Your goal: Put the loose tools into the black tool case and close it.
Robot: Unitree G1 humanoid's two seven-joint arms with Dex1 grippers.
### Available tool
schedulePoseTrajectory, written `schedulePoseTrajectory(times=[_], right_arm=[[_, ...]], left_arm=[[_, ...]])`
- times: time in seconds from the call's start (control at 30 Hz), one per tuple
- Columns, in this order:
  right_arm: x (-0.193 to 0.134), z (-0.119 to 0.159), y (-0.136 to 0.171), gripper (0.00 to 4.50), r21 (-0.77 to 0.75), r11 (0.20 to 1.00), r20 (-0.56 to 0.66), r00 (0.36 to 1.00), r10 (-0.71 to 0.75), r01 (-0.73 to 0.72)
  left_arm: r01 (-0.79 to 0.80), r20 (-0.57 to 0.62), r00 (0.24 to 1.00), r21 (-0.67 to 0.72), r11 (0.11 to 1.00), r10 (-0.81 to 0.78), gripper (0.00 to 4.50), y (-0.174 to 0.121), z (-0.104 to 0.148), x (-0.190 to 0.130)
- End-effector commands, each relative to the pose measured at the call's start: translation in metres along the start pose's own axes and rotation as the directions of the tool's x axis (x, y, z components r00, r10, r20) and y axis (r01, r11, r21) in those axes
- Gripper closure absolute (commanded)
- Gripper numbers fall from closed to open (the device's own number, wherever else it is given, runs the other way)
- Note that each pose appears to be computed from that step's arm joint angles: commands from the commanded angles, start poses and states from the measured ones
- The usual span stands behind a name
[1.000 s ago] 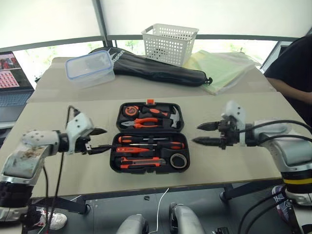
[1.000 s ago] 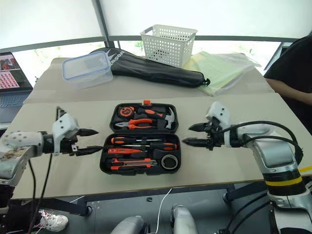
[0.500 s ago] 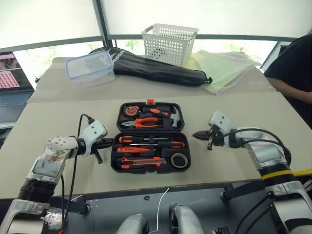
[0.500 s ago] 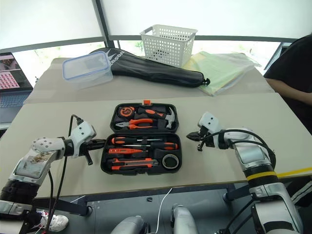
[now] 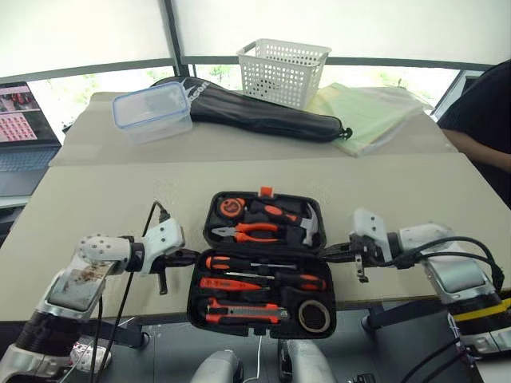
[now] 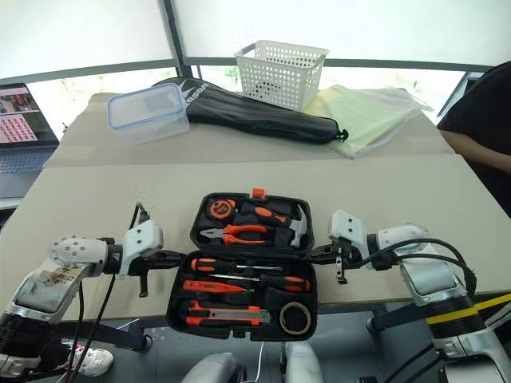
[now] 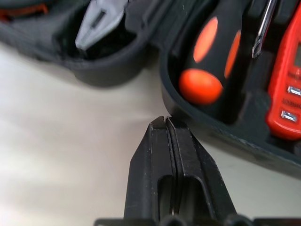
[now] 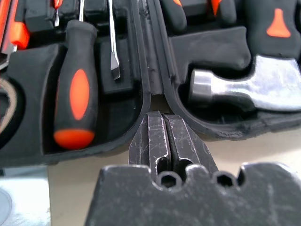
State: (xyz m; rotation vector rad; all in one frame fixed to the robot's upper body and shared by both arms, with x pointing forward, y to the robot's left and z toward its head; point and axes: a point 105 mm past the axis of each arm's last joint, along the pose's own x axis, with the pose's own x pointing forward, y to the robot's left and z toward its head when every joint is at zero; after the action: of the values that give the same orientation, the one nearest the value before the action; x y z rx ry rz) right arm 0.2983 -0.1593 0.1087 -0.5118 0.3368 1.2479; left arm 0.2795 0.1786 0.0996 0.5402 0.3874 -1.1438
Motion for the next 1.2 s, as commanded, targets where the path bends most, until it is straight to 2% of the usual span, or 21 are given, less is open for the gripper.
schedulePoseTrajectory(times=[0.03,0.17,0.53,0.87,1.1,1.2], right_arm=[[-0.006,0.005,-0.021,4.5,-0.018,0.988,0.016,0.988,-0.151,0.151],[-0.005,0.005,-0.026,4.5,-0.005,0.983,0.022,0.983,-0.183,0.183],[-0.003,0.006,-0.049,4.5,-0.017,0.953,0.03,0.953,-0.3,0.301],[-0.016,0.001,-0.048,4.5,-0.006,0.949,0.01,0.949,-0.314,0.314],[-0.049,-0.003,-0.043,4.5,0.053,0.924,-0.014,0.925,-0.38,0.38],[-0.065,-0.004,-0.027,4.5,0.085,0.92,-0.029,0.924,-0.382,0.383]], left_arm=[[0.031,0.069,0.997,0.024,0.999,-0.032,4.44,-0.01,0.017,0.003],[-0.01,0.059,0.998,0.04,0.999,0.007,4.44,-0.006,0.015,0.006],[-0.175,0.063,0.983,0.073,0.982,0.171,4.44,0.037,0.017,0.006],[-0.201,0.076,0.978,0.068,0.977,0.196,4.44,0.045,0.017,0.005],[-0.265,0.027,0.963,-0.053,0.963,0.267,4.44,0.049,0.005,-0.027],[-0.28,0.003,0.959,-0.146,0.949,0.284,4.44,0.039,0.002,-0.047]])
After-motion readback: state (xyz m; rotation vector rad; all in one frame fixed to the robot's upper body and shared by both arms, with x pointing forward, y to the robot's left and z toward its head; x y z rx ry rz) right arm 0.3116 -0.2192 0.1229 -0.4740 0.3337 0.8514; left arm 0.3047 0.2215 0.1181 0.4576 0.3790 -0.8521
